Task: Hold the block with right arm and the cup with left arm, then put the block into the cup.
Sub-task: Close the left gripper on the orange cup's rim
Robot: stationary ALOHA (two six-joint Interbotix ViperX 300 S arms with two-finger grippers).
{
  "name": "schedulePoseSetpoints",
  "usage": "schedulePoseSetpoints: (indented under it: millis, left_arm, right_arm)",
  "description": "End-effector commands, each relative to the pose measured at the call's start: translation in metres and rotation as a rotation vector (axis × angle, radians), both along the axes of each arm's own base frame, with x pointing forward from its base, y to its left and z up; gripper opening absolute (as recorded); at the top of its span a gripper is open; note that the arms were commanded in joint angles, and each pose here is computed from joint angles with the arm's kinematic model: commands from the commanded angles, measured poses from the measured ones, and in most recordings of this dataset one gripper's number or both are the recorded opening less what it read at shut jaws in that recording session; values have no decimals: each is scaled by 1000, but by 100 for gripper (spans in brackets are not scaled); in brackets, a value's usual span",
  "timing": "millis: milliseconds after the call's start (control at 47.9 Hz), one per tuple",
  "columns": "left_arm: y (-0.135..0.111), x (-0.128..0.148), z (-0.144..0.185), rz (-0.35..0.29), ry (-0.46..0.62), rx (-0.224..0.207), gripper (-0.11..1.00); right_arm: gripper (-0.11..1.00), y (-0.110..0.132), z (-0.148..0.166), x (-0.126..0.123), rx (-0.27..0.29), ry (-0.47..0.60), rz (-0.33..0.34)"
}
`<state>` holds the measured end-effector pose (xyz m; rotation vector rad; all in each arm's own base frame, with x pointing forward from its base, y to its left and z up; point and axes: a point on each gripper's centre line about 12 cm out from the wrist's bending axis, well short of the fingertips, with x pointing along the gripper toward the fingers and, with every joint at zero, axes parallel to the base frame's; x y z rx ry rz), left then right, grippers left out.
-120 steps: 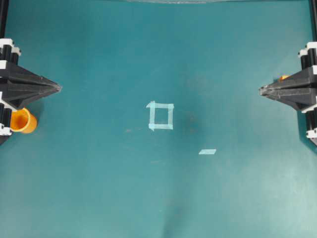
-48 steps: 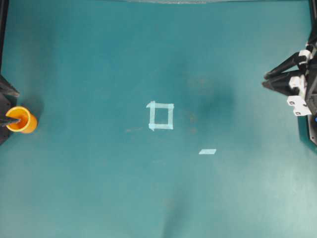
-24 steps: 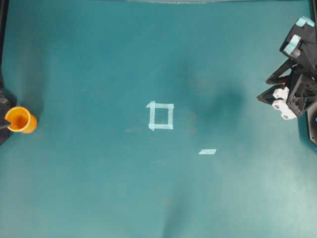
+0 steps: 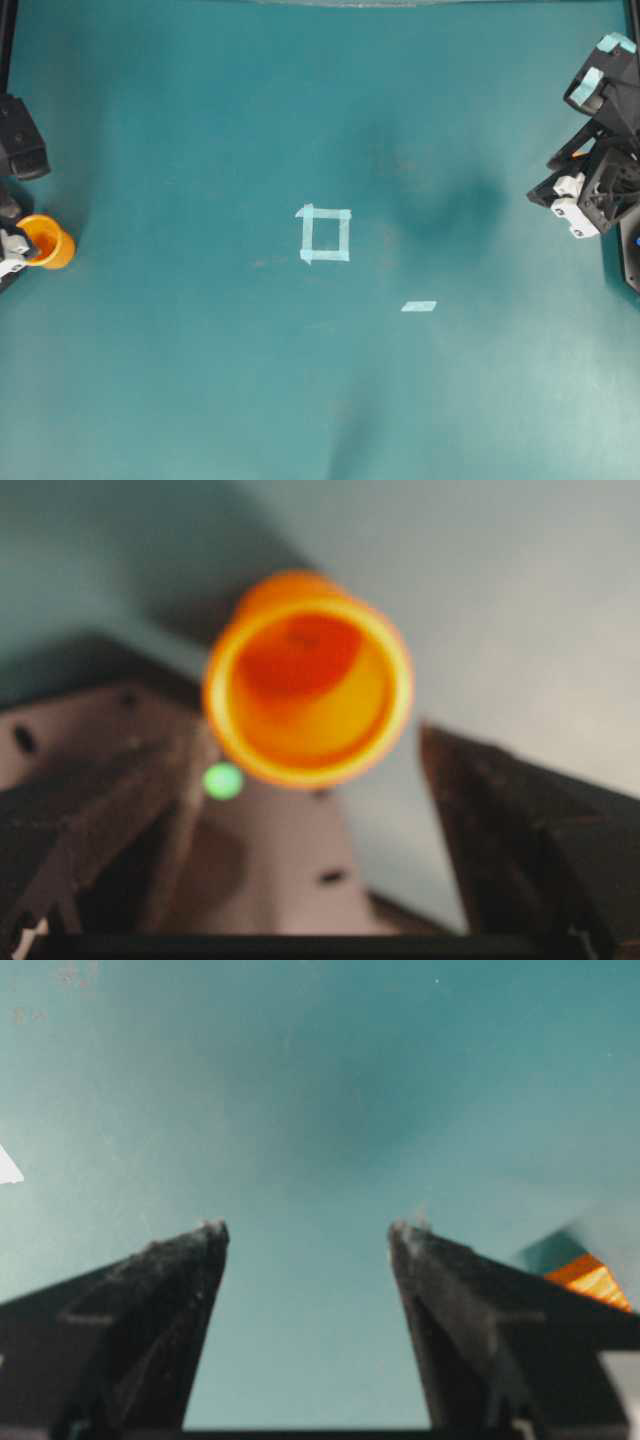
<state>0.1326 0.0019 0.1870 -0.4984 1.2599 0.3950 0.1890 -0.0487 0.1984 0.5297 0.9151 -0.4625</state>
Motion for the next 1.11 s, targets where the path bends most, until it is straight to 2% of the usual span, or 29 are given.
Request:
schedulePoseSetpoints:
  millis: [0, 271, 626, 1085]
  left_arm:
    - [0, 8, 4, 16, -14, -6, 78]
    - [0, 12, -9, 117, 37, -31, 78]
    - [0, 8, -26, 161, 82, -37, 78]
    - [-7, 16, -31, 195, 115, -51, 78]
  right_arm:
    - [65, -2, 9, 5, -7, -27, -5]
    - [65, -2, 9, 5, -8, -28, -5]
    - [65, -2, 9, 4, -8, -28, -5]
    - [65, -2, 9, 4, -7, -25, -5]
